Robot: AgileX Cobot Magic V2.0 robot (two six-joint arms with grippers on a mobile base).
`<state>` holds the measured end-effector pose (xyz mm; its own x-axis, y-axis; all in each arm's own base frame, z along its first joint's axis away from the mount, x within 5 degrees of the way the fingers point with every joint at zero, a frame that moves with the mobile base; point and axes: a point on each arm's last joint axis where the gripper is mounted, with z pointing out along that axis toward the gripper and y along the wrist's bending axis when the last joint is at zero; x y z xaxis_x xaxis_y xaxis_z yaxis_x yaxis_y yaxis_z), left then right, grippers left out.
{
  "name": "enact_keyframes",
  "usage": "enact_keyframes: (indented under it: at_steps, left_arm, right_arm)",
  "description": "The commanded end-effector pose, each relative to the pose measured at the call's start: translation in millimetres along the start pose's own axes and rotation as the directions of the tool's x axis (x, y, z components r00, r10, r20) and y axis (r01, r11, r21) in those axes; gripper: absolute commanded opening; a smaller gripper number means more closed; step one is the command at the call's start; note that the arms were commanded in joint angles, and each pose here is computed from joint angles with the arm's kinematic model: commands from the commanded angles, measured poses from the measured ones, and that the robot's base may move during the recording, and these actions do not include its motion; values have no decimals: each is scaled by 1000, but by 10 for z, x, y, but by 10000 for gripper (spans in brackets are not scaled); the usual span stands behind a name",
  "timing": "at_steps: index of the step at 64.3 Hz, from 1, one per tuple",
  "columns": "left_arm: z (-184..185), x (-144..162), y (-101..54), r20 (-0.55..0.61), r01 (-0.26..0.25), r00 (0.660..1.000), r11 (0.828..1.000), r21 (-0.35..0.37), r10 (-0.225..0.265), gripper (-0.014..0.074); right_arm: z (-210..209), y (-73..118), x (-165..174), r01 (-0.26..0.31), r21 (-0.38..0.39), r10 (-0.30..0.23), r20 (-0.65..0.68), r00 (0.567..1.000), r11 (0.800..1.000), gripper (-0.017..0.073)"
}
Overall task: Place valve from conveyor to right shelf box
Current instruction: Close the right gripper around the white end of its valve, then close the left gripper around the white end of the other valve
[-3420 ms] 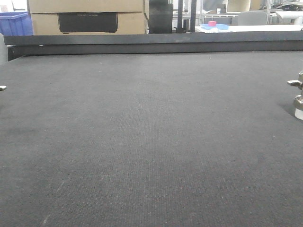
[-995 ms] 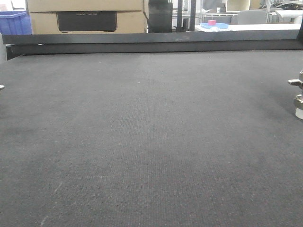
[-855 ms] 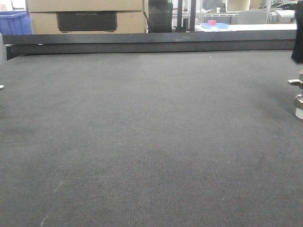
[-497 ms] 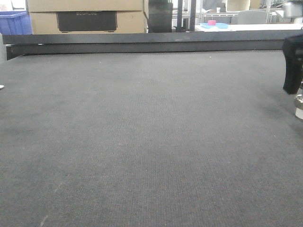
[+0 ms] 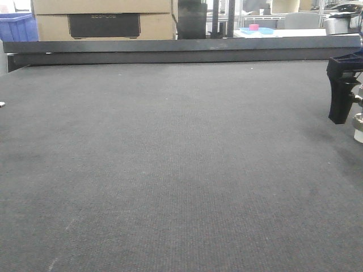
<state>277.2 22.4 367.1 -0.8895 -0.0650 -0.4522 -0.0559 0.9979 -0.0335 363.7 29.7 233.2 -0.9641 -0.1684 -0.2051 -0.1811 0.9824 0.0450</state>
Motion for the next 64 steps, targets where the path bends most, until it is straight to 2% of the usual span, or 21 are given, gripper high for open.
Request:
enact_keyframes:
  at_steps: [1, 8, 14, 32, 46, 56, 64]
  left_arm:
    - [-23, -23, -3, 19, 0, 1000, 1000, 6, 0, 599]
    - [-23, -23, -3, 19, 0, 1000, 1000, 6, 0, 599]
    - [-23, -23, -3, 19, 0, 1000, 1000, 6, 0, 599]
    - [-23, -23, -3, 19, 0, 1000, 1000, 6, 0, 599]
    - [50, -48, 44, -15, -19, 1000, 999, -40, 18, 599]
    - [253, -188, 77, -73, -49, 996, 998, -45, 45, 599]
    - [474, -314, 168, -119, -48, 992, 998, -50, 42, 599]
  right_arm:
    - [-34, -6, -20, 15, 9, -15, 16, 1000, 1000, 570]
    - [-42, -12, -19, 19, 16, -19, 17, 1000, 1000, 536]
    - [-73, -9, -15, 19, 17, -20, 26, 999, 1000, 415]
    - [-187, -9, -10, 26, 31, -28, 63, 998, 999, -169]
    - [-194, -9, -17, 26, 33, -28, 73, 997, 999, -154]
    - [-276, -3, -11, 26, 37, -30, 102, 994, 999, -154]
    - [-396, 6, -1, 27, 43, -33, 144, 989, 999, -154]
